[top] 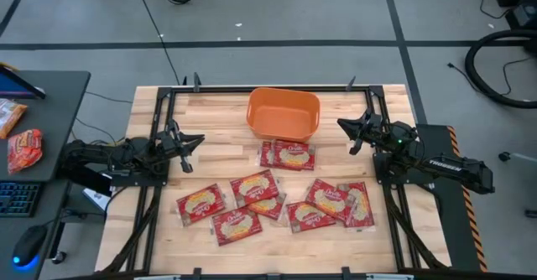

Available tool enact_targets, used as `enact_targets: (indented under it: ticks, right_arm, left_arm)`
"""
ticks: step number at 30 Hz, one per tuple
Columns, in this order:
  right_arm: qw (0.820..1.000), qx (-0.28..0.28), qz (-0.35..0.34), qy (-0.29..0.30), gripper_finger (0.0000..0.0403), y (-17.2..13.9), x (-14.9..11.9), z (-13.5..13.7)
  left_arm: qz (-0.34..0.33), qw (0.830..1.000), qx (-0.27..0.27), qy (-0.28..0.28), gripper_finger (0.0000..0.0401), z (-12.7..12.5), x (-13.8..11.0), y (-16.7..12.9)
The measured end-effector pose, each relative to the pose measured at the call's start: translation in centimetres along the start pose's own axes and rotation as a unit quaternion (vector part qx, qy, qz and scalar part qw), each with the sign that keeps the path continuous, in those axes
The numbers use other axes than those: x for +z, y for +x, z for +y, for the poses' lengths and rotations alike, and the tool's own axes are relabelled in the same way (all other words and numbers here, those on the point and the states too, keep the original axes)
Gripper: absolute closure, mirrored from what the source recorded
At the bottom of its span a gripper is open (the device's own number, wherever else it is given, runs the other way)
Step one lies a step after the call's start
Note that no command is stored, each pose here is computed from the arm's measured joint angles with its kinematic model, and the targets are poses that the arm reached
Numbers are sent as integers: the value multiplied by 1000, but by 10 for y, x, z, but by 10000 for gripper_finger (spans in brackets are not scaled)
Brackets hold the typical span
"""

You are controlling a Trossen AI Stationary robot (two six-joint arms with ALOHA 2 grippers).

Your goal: Sort popcorn bags into baskets

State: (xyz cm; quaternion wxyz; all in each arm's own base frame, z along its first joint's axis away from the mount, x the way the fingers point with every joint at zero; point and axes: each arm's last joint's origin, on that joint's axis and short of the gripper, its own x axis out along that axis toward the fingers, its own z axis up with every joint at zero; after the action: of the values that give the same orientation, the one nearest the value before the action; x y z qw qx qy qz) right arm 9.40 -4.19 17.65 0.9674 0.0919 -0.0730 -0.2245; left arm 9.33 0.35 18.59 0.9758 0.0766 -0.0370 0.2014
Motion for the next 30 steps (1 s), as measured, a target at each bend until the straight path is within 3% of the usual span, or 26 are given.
enact_targets:
  ticks: [4,7,11,15,20,22,25,30]
  right_arm:
    - [1000,0,0,0,376,0,0,0]
    - [1000,0,0,0,376,0,0,0]
    - [1000,0,0,0,376,0,0,0]
    - [1000,0,0,0,376,0,0,0]
    - [1000,0,0,0,376,0,0,0]
    - [1000,0,0,0,376,0,0,0]
    - [1000,0,0,0,376,0,0,0]
    - [1000,0,0,0,376,0,0,0]
  left_arm:
    - [-4,1000,-1,-12,360,0,1,0]
    - [-10,992,-22,-122,360,-1,2,0]
    - [-3,957,-44,-285,360,-2,2,0]
    - [1,929,-45,-368,360,-2,2,0]
    - [2,918,-47,-394,360,-2,2,0]
    - [10,917,-72,-392,360,-4,2,0]
    - [19,908,-163,-385,360,-9,5,-1]
    - [65,873,-304,-376,360,-20,5,-2]
